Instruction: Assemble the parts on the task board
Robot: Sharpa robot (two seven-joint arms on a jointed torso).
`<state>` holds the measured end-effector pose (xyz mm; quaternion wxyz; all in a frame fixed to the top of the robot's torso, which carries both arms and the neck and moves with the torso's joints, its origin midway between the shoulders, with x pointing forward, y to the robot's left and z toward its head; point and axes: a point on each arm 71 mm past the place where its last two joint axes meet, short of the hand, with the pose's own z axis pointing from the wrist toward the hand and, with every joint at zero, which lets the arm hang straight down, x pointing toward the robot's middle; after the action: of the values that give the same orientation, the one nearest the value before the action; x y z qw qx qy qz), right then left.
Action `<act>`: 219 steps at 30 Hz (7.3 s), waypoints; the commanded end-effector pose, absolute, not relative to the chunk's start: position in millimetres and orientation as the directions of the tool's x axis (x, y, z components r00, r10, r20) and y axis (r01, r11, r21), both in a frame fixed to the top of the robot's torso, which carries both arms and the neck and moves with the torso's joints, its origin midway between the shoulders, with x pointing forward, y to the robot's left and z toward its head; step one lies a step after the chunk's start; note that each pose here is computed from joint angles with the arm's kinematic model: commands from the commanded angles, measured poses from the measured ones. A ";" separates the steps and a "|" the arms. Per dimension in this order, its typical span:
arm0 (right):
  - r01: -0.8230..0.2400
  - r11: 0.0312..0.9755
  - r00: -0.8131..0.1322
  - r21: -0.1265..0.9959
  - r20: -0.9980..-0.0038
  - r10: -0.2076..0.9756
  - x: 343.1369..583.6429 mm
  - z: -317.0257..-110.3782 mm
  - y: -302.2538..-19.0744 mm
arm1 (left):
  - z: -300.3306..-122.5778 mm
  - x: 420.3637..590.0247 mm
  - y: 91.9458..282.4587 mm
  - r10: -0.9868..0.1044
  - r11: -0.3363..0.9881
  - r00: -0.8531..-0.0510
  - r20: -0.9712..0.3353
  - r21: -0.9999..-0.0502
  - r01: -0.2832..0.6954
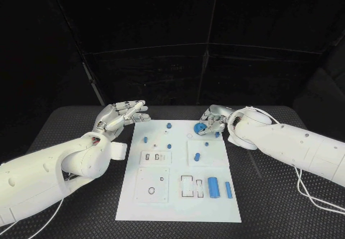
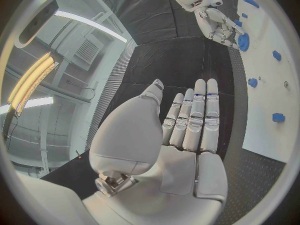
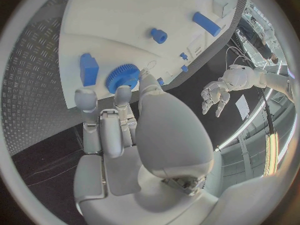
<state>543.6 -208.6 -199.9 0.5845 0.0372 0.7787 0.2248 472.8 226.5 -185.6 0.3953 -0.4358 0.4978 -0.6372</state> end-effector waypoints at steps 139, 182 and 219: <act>-0.252 0.725 -0.297 0.641 -0.764 0.572 510.2 -226.2 -272.8 | -190.3 481.1 230.1 -0.937 -0.189 -0.309 0.160 -0.980 0.065; -0.226 0.759 -0.305 0.610 -0.784 0.540 515.6 -239.2 -273.8 | -191.7 482.6 232.2 -0.940 -0.185 -0.303 0.157 -0.981 0.064; -0.251 0.767 -0.227 0.590 -0.806 0.546 505.7 -225.9 -260.4 | -191.6 482.1 234.7 -0.942 -0.181 -0.299 0.155 -0.982 0.062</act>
<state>506.7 -263.5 -230.7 0.5989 0.1002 0.7217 0.3323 482.4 235.8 -193.5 0.3998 -0.4434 0.5021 -0.6257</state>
